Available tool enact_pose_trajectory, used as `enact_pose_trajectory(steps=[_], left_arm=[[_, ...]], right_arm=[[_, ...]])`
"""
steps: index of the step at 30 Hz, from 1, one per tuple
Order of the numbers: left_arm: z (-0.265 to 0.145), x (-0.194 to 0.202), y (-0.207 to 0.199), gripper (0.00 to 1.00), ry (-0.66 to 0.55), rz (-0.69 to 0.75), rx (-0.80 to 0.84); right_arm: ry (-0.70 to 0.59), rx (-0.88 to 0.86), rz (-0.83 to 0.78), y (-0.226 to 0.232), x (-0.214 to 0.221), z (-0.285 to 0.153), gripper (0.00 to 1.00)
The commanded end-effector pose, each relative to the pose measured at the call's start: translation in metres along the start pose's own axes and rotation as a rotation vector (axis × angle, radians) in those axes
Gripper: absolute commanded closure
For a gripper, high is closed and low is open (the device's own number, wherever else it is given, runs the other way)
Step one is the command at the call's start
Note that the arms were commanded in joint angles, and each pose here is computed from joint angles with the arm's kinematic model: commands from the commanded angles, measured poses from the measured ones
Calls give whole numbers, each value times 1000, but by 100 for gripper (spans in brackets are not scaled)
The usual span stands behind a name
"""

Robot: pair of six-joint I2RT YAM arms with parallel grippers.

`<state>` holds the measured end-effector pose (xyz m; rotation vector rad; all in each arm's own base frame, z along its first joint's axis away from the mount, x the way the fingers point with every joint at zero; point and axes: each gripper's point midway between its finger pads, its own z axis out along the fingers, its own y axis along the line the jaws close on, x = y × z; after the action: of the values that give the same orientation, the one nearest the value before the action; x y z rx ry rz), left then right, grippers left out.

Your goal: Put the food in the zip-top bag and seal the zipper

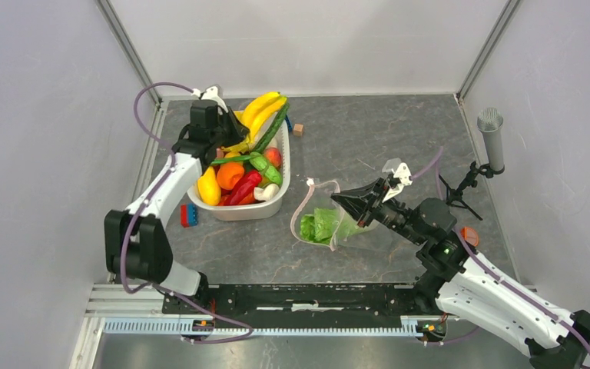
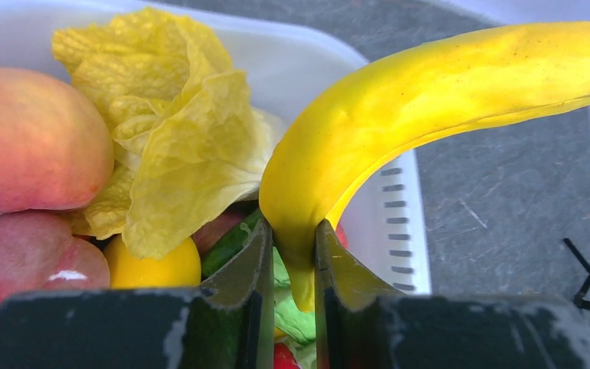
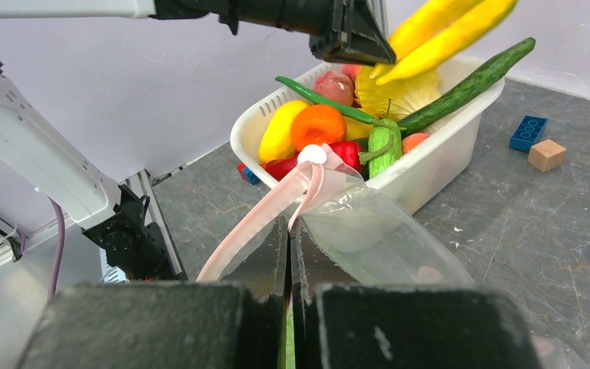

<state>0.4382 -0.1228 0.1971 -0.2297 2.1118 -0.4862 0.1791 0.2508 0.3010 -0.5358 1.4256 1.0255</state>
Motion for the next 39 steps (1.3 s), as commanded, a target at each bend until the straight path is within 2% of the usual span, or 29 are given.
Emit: enact_pose_trajectory(steps=[1,7,13,20,25,31,39], left_arm=[[-36,-29,-24,98,-90,5,72],[-91,-15,-49,98,-39,13,204],[-164,25,-64,98,59,33,321],[-226,41,-61,98,83,85,306],[-235,59,-49,98,147,181,201],[-229,79,-61,98,214,319,103],[-213,101,-64,98,269,365,27]], right_arm=[[-76,-11,-2,4,-18,2,100],[-73,14,-2,-2,-16,7,100],[-42,67,-53,-15,-10,15,100],[-107,195,-89,-41,-20,20,100],[-121,194,-93,-40,-25,32,100],[-117,243,-108,-44,-23,36,100],[-121,265,-137,-37,-22,36,100]])
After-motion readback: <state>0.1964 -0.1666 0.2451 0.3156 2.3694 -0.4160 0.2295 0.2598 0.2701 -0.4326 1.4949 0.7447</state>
